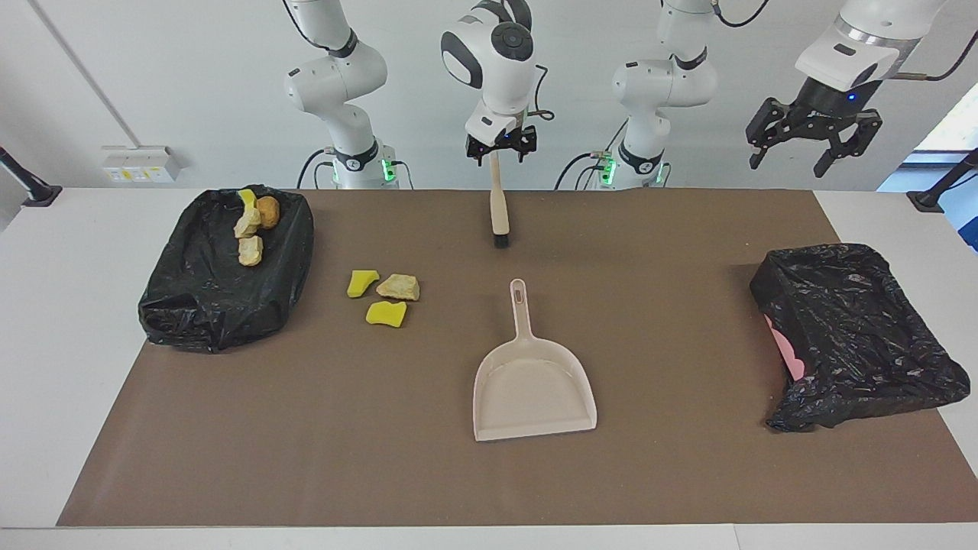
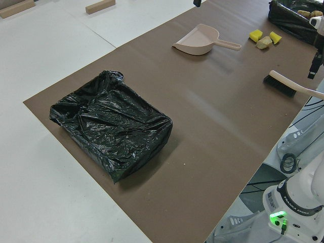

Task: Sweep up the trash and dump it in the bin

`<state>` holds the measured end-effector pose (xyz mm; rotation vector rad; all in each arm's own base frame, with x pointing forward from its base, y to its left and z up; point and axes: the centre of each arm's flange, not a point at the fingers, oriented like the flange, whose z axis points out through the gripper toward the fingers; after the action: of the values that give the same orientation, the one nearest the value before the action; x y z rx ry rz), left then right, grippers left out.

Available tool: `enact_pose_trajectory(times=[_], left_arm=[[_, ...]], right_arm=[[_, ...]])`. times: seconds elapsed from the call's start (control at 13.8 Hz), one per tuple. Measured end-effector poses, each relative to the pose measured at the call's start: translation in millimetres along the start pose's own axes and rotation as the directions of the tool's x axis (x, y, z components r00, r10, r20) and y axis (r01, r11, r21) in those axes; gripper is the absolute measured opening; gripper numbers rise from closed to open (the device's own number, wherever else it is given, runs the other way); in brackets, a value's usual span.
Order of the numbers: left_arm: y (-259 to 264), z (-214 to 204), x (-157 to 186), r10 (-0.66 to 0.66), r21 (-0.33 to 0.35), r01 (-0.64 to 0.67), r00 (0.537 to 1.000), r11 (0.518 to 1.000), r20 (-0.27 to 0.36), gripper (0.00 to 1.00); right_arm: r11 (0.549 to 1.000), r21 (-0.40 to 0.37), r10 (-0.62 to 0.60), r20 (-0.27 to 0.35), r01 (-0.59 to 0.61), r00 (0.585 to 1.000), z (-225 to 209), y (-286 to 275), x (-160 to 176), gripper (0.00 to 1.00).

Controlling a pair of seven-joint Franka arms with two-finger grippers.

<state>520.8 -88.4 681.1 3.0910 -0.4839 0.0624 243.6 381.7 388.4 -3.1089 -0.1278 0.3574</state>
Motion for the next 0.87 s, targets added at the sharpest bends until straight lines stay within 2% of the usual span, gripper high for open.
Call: enact_pose_trajectory(times=[0.36, 0.43, 0.51, 0.72, 0.87], left_arm=[[111, 81, 36, -0.004, -0.012, 0.004, 0.999, 1.0, -0.044, 1.0], [127, 97, 43, -0.01, -0.016, 0.009, 0.999, 1.0, -0.05, 1.0], [145, 115, 51, -0.019, -0.02, 0.018, 0.998, 1.0, -0.055, 1.0], [202, 176, 74, -0.076, -0.034, 0.074, 0.996, 0.997, -0.056, 1.0], [244, 220, 85, -0.107, -0.023, 0.105, 0.992, 0.994, -0.07, 1.0]], right_arm=[[1.0, 0.001, -0.025, -0.029, 0.025, 0.999, 54, -2, -19, 1.0], [1.0, -0.001, -0.027, -0.028, 0.027, 0.999, 57, -3, -20, 0.94], [1.0, -0.001, -0.028, -0.027, 0.028, 0.999, 58, -3, -20, 0.94], [1.0, -0.004, -0.027, -0.027, 0.026, 0.999, 61, -1, -20, 0.63], [1.0, 0.004, -0.028, -0.038, 0.028, 0.999, 64, -1, -20, 0.37]])
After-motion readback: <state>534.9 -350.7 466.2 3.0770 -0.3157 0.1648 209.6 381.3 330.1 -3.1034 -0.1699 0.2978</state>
